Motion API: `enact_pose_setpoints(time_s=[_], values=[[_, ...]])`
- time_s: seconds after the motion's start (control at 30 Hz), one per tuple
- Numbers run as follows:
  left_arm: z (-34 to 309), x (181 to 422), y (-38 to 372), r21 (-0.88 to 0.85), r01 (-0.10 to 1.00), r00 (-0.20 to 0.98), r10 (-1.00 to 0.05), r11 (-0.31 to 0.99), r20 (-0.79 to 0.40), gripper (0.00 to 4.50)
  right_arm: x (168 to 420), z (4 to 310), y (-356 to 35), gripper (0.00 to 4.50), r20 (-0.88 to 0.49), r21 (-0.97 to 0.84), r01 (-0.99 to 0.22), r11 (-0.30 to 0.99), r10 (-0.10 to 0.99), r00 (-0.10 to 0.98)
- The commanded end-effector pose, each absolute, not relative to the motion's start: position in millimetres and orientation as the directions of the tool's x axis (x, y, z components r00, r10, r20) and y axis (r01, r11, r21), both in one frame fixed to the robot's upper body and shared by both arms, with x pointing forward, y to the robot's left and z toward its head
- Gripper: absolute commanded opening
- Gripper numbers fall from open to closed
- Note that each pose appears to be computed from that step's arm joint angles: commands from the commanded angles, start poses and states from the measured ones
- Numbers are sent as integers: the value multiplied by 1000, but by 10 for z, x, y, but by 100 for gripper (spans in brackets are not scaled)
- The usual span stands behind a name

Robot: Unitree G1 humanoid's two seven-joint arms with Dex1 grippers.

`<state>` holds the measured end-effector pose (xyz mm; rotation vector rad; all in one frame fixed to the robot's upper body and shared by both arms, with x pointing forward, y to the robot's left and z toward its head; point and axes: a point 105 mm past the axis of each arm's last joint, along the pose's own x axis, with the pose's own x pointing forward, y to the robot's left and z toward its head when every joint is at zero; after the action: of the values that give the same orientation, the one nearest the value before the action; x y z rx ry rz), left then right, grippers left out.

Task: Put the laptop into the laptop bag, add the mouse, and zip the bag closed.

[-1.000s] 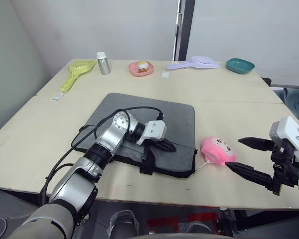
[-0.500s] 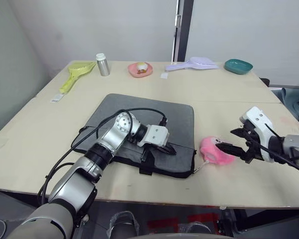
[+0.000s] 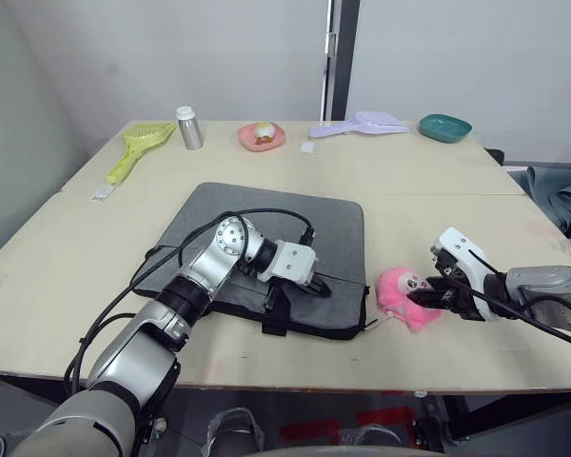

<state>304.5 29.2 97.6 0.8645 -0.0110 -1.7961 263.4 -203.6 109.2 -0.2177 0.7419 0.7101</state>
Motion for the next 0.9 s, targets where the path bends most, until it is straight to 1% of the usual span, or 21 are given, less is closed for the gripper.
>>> enact_pose_setpoints(time_s=[0.03, 0.07, 0.17, 0.3, 0.47, 0.63, 0.8, 0.9], values=[[573, 2957, 512, 246, 870, -178, -738, -426, -651, 0, 2665, 1161, -2111, 26, -689, 0, -664, 747, 481, 542], [575, 2953, 512, 247, 870, -178, -738, -427, -651, 0, 2694, 1180, -2153, 1, -691, -17, -653, 758, 463, 555], [581, 2942, 510, 250, 866, -179, -735, -432, -654, 0, 2795, 1283, -2274, 1, -682, -77, -624, 778, 415, 602], [566, 2909, 515, 267, 838, -185, -710, -475, -680, 0, 2951, 1517, -2450, 1, -650, -163, -585, 794, 360, 669], [534, 2883, 530, 277, 817, -191, -691, -505, -698, 0, 3036, 1709, -2488, 1, -613, -209, -588, 782, 363, 701], [528, 2883, 526, 279, 814, -193, -691, -509, -697, 0, 3174, 1665, -2301, 1, -591, -226, -614, 756, 395, 704], [533, 2877, 505, 285, 804, -201, -689, -522, -696, 0, 3513, 1683, -2121, 1, -522, -249, -551, 797, 368, 769], [534, 2873, 494, 289, 800, -202, -689, -526, -696, 0, 3596, 1662, -2065, 1, -519, -254, -537, 805, 355, 778]])
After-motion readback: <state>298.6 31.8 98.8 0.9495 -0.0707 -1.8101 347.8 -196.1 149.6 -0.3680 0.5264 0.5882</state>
